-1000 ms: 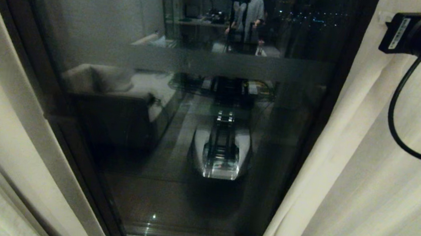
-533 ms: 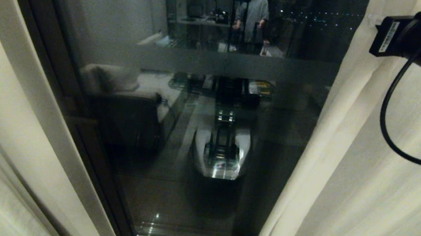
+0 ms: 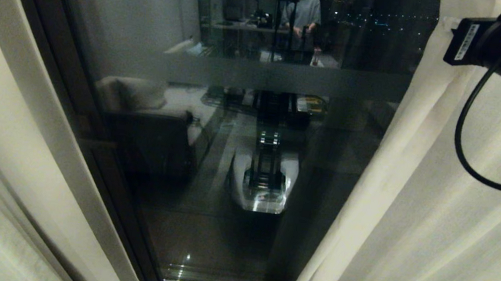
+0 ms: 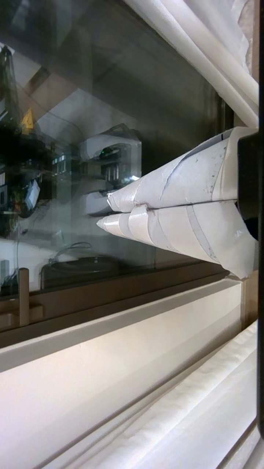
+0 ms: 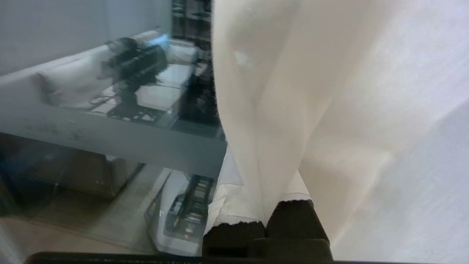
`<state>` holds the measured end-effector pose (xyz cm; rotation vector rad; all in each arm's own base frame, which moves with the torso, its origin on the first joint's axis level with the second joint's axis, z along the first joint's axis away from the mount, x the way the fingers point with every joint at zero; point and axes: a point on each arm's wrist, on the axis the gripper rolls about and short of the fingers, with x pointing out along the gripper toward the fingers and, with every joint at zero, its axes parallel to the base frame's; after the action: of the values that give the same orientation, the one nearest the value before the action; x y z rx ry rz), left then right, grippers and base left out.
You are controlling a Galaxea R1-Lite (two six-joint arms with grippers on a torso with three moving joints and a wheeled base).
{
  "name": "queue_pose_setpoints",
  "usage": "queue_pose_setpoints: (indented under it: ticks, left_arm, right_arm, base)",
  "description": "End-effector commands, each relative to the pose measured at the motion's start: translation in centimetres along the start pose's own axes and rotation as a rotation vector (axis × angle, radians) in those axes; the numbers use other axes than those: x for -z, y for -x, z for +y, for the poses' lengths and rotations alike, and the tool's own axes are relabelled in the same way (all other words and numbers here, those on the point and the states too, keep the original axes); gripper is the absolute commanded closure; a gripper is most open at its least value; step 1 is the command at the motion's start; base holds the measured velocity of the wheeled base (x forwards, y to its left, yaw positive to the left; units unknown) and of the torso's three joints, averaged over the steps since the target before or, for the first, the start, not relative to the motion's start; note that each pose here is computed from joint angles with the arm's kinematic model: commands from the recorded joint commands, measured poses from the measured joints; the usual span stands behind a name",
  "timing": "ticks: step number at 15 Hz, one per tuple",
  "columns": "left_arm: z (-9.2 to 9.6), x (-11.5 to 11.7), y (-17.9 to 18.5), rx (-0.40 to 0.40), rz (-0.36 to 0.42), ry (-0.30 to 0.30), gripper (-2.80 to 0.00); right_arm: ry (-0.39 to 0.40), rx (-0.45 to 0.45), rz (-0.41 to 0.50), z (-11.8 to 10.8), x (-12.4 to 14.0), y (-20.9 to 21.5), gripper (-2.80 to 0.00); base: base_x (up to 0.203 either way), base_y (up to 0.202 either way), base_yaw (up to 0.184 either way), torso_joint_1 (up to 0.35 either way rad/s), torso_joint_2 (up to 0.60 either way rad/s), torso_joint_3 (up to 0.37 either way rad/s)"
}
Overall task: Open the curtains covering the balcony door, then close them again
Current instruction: Close the inner curtains on both sides
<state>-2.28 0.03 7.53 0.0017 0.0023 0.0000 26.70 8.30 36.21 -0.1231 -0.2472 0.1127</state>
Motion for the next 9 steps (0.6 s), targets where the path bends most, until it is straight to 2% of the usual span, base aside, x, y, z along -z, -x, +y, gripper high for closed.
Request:
queue_pose_setpoints:
  ticks: [1, 9]
  left_arm:
    - [0.0, 0.0, 0.0, 0.0, -0.001, 0.0, 0.0]
    - [0.0, 0.0, 0.0, 0.0, -0.001, 0.0, 0.0]
  right_arm:
    - [-0.002, -0.007, -0.016, 0.5, -0.3, -0.6, 0.0]
    - [0.022, -0.145, -0.081, 7.7, -1.0, -2.9, 0.0]
  base:
    - [0.0, 0.0, 0.0, 0.0, 0.0, 0.0]
    - [0.0, 0.0, 0.0, 0.0, 0.0, 0.0]
